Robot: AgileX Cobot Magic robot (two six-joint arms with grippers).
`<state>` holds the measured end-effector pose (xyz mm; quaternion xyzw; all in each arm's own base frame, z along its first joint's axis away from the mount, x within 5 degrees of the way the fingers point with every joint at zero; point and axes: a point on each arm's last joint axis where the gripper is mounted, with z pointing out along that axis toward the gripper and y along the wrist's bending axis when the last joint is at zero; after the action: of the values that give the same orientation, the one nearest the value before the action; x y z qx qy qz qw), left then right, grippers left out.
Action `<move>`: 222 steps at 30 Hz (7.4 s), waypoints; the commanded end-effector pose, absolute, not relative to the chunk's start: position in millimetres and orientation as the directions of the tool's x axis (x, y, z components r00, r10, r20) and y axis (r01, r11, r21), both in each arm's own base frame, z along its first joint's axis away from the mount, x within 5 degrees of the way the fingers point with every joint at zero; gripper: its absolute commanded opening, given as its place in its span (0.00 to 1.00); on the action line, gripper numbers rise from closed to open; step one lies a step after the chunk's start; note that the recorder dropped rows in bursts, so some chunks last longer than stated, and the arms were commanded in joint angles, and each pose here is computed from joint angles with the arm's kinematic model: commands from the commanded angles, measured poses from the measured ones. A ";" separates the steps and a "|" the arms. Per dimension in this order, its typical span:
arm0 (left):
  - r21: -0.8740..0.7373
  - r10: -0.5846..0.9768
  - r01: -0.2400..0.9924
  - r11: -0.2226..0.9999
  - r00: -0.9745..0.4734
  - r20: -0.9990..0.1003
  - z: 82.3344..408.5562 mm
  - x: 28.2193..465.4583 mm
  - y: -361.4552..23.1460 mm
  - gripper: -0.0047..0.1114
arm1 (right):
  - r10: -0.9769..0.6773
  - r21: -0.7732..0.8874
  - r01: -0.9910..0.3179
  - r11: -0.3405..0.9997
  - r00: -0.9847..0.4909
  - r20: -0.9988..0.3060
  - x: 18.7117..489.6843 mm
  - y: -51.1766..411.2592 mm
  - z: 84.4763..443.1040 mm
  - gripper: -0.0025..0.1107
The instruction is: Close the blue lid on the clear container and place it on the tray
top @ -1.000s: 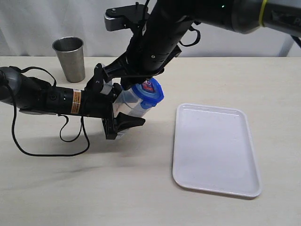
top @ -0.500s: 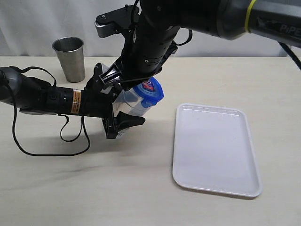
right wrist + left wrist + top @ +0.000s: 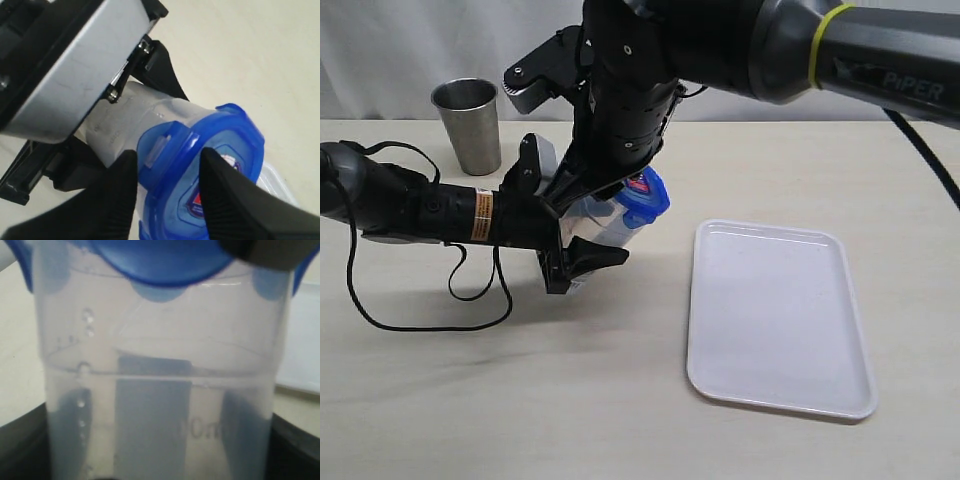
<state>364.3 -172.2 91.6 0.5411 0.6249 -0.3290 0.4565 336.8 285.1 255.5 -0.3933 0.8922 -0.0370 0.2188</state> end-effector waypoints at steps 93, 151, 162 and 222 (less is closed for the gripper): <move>0.809 0.683 0.270 -0.522 0.700 0.207 168.6 289.8 -356.2 0.04 | -0.364 -0.169 -0.521 0.837 -0.297 -0.883 109.0 70.3 409.3 0.06; -0.122 -0.012 0.990 0.076 -0.122 -0.992 50.0 344.8 -373.9 0.06 | -0.352 -0.155 -0.515 0.843 -0.310 -0.883 111.6 72.5 400.5 0.06; -0.091 -0.002 0.993 0.079 -0.092 -0.996 49.2 348.1 -370.0 0.85 | -0.352 -0.155 -0.515 0.843 -0.310 -0.883 111.6 72.5 400.5 0.06; 0.326 0.524 0.675 0.662 -0.106 -0.845 266.4 386.4 -192.3 0.04 | -0.356 -0.155 -0.512 0.845 -0.322 -0.877 111.3 71.9 399.4 0.06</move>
<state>392.9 -210.5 254.1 0.4722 0.7019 -0.1845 0.5004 111.4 73.0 400.0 -0.2704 0.8085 0.0783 0.5168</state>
